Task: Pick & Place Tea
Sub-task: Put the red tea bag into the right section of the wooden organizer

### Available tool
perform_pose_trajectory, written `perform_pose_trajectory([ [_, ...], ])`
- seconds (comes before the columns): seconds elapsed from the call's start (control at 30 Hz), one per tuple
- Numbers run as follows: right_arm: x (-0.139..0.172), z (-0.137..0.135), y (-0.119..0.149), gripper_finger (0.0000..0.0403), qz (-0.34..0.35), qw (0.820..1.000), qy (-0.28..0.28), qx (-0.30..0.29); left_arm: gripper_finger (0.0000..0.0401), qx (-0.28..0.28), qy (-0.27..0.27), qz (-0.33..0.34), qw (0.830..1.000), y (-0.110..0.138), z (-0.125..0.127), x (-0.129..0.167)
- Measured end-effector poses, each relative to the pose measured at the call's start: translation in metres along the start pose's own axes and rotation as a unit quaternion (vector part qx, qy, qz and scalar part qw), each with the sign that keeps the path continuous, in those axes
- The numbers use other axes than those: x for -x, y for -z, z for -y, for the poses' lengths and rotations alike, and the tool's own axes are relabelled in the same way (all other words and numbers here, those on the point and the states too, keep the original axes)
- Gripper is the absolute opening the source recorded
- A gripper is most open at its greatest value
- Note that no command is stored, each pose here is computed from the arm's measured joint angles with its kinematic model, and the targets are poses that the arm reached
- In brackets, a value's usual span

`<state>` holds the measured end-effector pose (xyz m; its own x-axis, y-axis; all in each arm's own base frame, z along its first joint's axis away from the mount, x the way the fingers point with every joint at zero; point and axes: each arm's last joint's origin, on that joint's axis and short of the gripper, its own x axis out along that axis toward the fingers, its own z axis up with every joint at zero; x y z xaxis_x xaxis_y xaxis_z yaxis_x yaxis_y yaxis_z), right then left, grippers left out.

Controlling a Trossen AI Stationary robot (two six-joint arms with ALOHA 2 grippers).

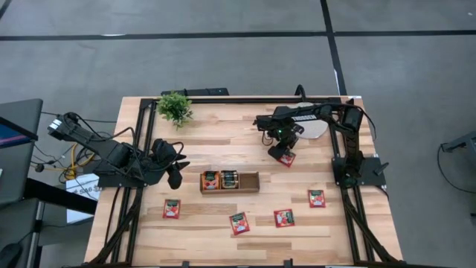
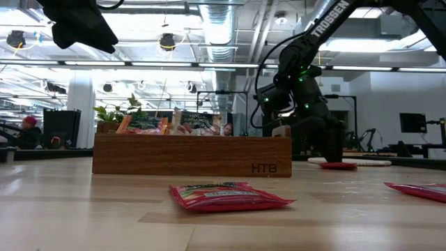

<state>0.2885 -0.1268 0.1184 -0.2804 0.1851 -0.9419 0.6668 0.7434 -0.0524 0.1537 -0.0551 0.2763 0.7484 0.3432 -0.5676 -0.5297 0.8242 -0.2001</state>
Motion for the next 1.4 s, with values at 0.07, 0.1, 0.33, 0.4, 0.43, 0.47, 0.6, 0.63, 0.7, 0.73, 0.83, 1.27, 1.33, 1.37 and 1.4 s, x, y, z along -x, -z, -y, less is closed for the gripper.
perform_pose_trajectory([
  [0.07,0.0,0.0,0.0,0.0087,-0.001,1.0,-0.002,-0.001,0.0126,0.0,0.0,0.0,1.0,0.0,0.0,0.0],
  [0.1,0.0,0.0,0.0,0.008,-0.001,1.0,-0.004,-0.002,0.0126,0.0,0.0,0.0,1.0,0.0,0.0,0.0],
  [0.33,-0.001,-0.001,0.0,0.0039,-0.003,1.0,-0.012,-0.003,0.0126,0.005,0.0,0.0,1.0,0.0,0.0,0.0],
  [0.4,-0.001,-0.001,0.0,0.0025,-0.002,1.0,-0.011,-0.003,0.0126,0.006,0.0,0.0,1.0,0.0,0.0,0.0],
  [0.43,-0.001,-0.001,0.0,0.0016,-0.003,1.0,-0.011,-0.003,0.0126,0.006,0.0,0.0,1.0,0.0,0.0,0.0],
  [0.47,-0.001,-0.001,0.0,0.0009,-0.003,1.0,-0.011,-0.003,0.0126,0.006,0.0,0.0,1.0,0.0,0.0,0.0],
  [0.6,-0.001,-0.001,0.0,0.0006,-0.003,1.0,-0.01,-0.003,0.0126,0.006,0.0,0.0,1.0,0.0,0.0,0.0],
  [0.63,-0.001,-0.001,0.0,0.0006,-0.003,1.0,-0.01,-0.003,0.0126,0.006,0.0,0.0,1.0,0.0,0.0,0.0],
  [0.7,-0.001,-0.001,0.0,0.0003,-0.003,1.0,-0.01,-0.003,0.0126,0.006,0.0,0.0,1.0,0.0,0.0,0.0],
  [0.73,-0.001,-0.001,0.0,0.0002,-0.003,1.0,-0.01,-0.003,0.0126,0.006,0.0,0.0,1.0,0.0,0.0,0.0],
  [0.83,0.001,0.0,0.0,0.0001,0.001,1.0,0.001,-0.002,0.0126,0.006,0.0,0.0,1.0,0.0,0.0,0.0],
  [1.27,0.044,-0.041,0.01,0.0,0.029,0.992,0.101,0.074,0.0126,0.001,0.037,-0.045,0.998,0.003,0.002,0.0],
  [1.33,0.053,-0.052,0.015,0.0,0.032,0.989,0.11,0.09,0.0126,-0.001,0.044,-0.056,0.997,0.004,0.002,0.0],
  [1.37,0.058,-0.057,0.017,0.0,0.037,0.988,0.113,0.097,0.0126,-0.002,0.046,-0.061,0.997,0.004,0.002,0.0],
  [1.4,0.063,-0.064,0.02,0.0,0.047,0.986,0.12,0.106,0.0126,-0.004,0.047,-0.066,0.997,0.005,0.002,0.0],
])
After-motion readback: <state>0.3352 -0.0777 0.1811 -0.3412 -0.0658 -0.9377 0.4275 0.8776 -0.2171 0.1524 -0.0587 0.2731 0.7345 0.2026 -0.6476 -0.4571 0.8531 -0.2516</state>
